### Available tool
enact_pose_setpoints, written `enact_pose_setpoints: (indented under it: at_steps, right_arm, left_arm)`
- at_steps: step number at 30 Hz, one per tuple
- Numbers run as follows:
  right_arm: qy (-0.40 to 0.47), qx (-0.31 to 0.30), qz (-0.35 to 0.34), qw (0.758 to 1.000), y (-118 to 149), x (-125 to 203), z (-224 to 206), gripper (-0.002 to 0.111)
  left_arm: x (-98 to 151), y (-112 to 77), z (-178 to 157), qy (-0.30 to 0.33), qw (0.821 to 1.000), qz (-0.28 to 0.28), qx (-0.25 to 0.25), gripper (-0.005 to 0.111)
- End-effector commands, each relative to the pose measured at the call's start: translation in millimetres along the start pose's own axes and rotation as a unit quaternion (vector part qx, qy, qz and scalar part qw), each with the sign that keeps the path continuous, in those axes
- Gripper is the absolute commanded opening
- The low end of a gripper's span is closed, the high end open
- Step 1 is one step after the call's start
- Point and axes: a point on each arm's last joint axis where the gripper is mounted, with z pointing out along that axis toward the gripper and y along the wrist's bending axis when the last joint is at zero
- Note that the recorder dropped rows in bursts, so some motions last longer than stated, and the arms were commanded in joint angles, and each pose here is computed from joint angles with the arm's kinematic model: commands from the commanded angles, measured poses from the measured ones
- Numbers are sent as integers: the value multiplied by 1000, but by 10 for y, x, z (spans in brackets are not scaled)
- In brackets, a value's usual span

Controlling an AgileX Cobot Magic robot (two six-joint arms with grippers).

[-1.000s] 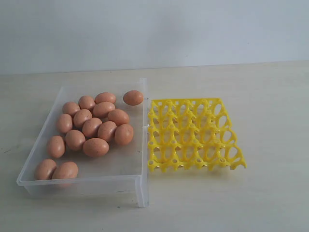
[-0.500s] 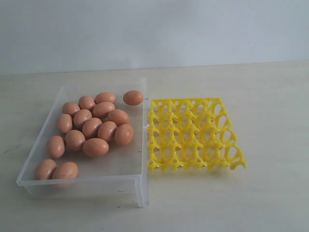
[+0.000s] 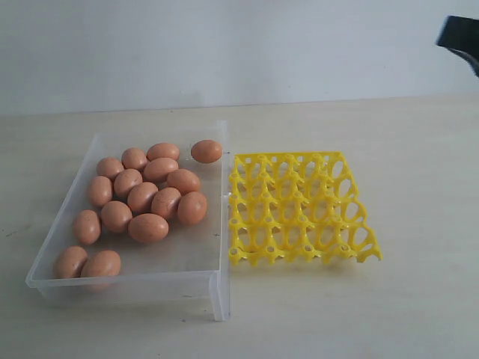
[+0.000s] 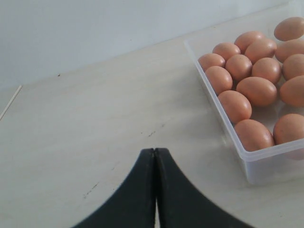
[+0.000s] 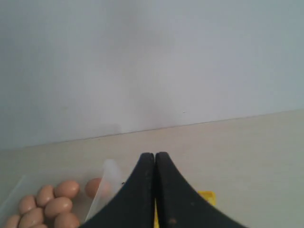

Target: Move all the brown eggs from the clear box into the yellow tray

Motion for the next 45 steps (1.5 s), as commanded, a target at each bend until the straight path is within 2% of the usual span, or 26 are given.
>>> enact_pose_setpoints:
  at_steps: [1, 6, 9, 12, 16, 19, 24, 27, 29, 40, 45]
  right_arm:
    - [63, -32, -71, 995, 295, 0, 397, 0]
    - [143, -56, -144, 977, 675, 91, 875, 0]
    - [207, -62, -205, 955, 909, 166, 1147, 0]
    - [282, -78, -264, 919, 1120, 291, 1405, 0]
    - [360, -125, -295, 876, 1400, 490, 1740, 1]
    - [381, -162, -292, 862, 1597, 595, 1938, 9]
    - [395, -187, -254, 863, 1753, 715, 2231, 30]
    - [422, -193, -245, 852, 1797, 823, 2368, 47]
    - [437, -193, -246, 843, 1807, 900, 2448, 54]
    - [456, -189, -260, 830, 1867, 1196, 2897, 56]
    - [464, -171, -249, 833, 1843, 1289, 3006, 56]
  left_arm:
    - [-21, 4, -9, -9, 1000, -3, -1, 0]
    - [-21, 4, -9, -9, 1000, -3, -1, 0]
    - [-21, 4, -9, -9, 1000, -3, -1, 0]
    - [-21, 4, -9, -9, 1000, -3, -1, 0]
    - [-21, 4, -9, -9, 1000, -3, -1, 0]
    - [-21, 4, -9, -9, 1000, -3, -1, 0]
    - [-21, 4, -9, -9, 1000, -3, -1, 0]
    - [-21, 4, -9, -9, 1000, -3, -1, 0]
    - [-21, 4, -9, -9, 1000, -3, -1, 0]
    - [-21, 4, -9, -9, 1000, -3, -1, 0]
    - [-21, 4, -9, -9, 1000, -3, -1, 0]
